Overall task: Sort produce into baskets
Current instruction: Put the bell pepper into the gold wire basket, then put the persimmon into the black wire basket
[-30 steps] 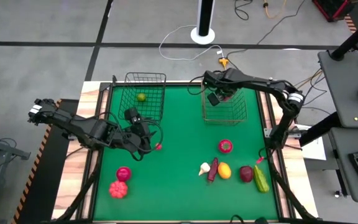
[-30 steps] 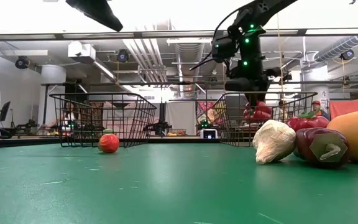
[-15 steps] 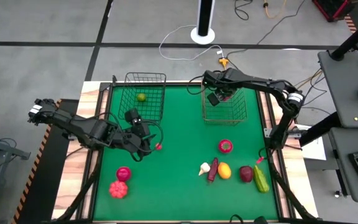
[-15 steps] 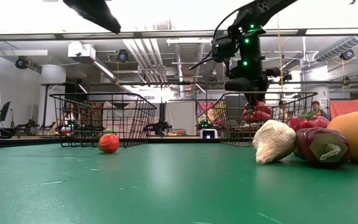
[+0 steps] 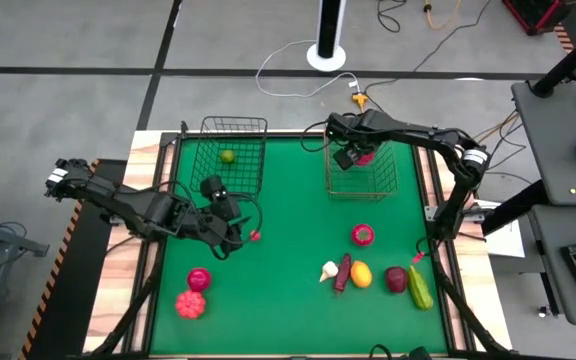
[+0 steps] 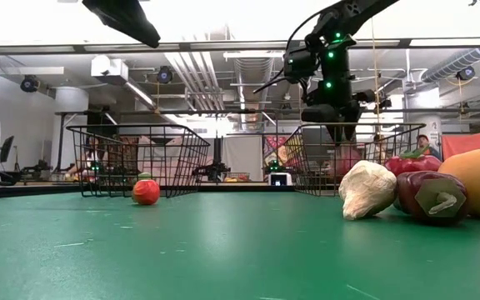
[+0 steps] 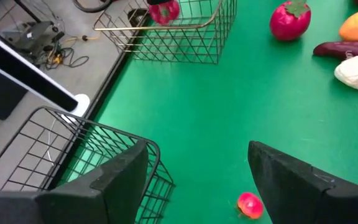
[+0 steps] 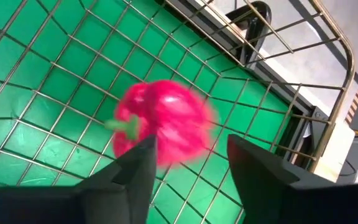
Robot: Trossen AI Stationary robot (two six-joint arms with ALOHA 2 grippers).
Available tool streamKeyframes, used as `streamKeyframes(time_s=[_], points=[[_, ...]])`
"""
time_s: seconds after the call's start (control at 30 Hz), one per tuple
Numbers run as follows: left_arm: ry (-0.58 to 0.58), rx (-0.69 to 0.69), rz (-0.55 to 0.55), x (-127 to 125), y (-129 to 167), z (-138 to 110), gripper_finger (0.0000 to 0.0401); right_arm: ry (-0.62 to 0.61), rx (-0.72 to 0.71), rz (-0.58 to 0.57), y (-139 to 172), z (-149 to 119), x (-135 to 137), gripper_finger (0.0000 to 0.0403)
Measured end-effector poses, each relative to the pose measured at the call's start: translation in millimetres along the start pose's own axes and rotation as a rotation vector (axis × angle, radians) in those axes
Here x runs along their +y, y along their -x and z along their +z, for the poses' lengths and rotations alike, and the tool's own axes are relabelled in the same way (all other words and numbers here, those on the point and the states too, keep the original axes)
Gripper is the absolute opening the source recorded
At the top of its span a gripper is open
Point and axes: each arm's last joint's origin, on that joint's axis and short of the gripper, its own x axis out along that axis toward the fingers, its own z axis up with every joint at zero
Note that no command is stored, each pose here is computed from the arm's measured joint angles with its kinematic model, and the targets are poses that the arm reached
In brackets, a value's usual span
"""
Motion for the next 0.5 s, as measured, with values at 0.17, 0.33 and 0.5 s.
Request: streamKeyframes(time_s=[0.17, 0.33, 0.5], points=[[0.002, 0.015, -0.041, -1, 0, -1, 0.0259, -0.003, -0.015, 0.007, 5, -1, -3, 0.0226], [0.018, 0.043, -0.118, -4, 0, -1, 0.0259, -0.023, -0.066, 0.031, 23, -5, -12, 0.0250], [0.019, 0.069, -0.122, -10, -6, -3, 0.0259, -0.025, -0.155, 0.080, 54, -18, -18, 0.0261]])
